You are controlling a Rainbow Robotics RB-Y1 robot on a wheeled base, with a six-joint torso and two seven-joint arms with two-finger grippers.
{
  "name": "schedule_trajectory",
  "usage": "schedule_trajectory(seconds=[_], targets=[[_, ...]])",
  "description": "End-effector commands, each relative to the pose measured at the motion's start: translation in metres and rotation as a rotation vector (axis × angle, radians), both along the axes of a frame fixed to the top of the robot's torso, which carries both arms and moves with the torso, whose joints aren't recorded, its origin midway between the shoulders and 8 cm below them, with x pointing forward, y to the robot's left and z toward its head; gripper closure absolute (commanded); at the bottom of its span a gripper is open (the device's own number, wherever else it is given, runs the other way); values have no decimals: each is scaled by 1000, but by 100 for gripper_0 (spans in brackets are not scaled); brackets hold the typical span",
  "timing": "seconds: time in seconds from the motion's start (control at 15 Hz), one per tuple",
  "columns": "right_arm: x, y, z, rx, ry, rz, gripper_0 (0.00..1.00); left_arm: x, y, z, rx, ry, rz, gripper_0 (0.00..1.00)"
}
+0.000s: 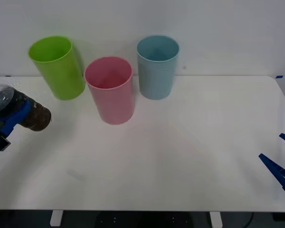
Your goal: Grasp the object on the table and drop it into the matching bin: aluminum can to the light blue bin, PET bottle to the pink bin.
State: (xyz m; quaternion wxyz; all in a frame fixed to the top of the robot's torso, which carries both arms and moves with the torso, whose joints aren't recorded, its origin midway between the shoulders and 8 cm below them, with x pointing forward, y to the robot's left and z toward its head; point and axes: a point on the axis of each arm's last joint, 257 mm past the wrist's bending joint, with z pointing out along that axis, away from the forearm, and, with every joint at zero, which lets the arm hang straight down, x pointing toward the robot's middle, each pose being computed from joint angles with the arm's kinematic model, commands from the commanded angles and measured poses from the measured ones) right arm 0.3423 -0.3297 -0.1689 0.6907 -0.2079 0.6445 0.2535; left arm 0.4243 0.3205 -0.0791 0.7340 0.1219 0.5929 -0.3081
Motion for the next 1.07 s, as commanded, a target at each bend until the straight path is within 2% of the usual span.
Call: schedule_trajectory(seconds=[0.07, 0.2, 0.53, 0.67, 1.07], targets=[[0, 0, 0, 0, 0, 0, 0, 16, -1, 27, -20, -11, -15, 100], [0, 0, 0, 0, 0, 0, 0, 26, -3, 44, -31, -31, -19, 100], [0, 0, 0, 0, 0, 0, 0, 52, -23, 65, 44, -53, -30, 100], [0, 0, 0, 0, 0, 0, 0, 66, -42, 71, 71, -60, -44, 100], [0, 0, 0, 0, 0, 0, 0, 110, -101, 76, 134, -42, -96, 100]])
